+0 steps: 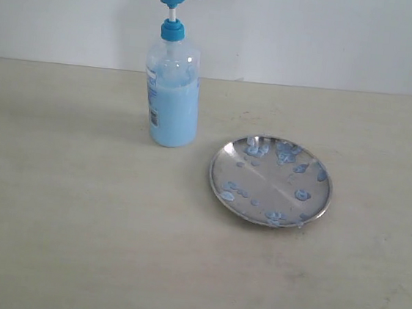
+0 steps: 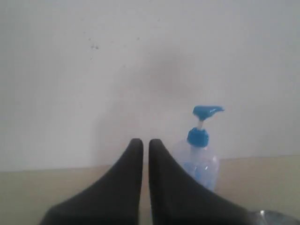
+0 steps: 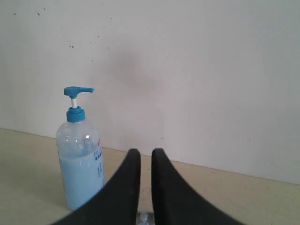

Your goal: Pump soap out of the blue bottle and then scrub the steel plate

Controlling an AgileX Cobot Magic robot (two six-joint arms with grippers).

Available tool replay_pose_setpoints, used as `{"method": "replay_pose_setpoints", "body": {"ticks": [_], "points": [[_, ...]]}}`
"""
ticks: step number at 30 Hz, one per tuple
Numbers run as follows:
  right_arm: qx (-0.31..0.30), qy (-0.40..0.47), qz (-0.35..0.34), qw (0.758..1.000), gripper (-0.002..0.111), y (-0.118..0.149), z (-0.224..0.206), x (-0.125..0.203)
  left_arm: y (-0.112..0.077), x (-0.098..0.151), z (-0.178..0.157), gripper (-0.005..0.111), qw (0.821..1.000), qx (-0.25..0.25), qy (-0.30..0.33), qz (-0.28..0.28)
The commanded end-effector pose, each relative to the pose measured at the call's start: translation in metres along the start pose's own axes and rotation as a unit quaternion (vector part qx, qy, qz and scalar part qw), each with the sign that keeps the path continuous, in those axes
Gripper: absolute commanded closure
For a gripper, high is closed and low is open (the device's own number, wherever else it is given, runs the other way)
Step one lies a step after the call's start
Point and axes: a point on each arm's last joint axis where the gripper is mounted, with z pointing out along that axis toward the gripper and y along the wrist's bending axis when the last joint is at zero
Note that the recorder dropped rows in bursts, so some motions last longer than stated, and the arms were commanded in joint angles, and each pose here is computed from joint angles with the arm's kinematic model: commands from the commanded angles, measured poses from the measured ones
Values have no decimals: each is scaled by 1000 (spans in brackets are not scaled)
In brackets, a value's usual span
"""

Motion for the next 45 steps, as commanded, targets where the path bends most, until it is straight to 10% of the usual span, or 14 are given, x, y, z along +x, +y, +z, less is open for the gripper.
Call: {"method": "replay_pose_setpoints", "body": {"ticks": [1, 11, 22, 36, 40, 45], "points": [[1, 41, 11, 999, 109, -4, 46, -1, 8, 28, -11, 102, 999, -29, 42, -3], [58, 350, -55, 933, 109, -7, 180, 42, 14, 80, -31, 102, 984, -50, 170, 3], [-35, 515, -108, 850, 109, 43, 181, 70, 16, 106, -48, 102, 979, -65, 189, -36], [-43, 475, -105, 873, 109, 46, 187, 65, 16, 112, -52, 102, 976, -68, 203, -36], [-49, 440, -102, 891, 109, 48, 193, 60, 18, 92, -66, 102, 987, -82, 140, -20], [-53, 444, -114, 887, 109, 47, 195, 61, 13, 38, -119, 102, 983, -120, -136, 21]]}}
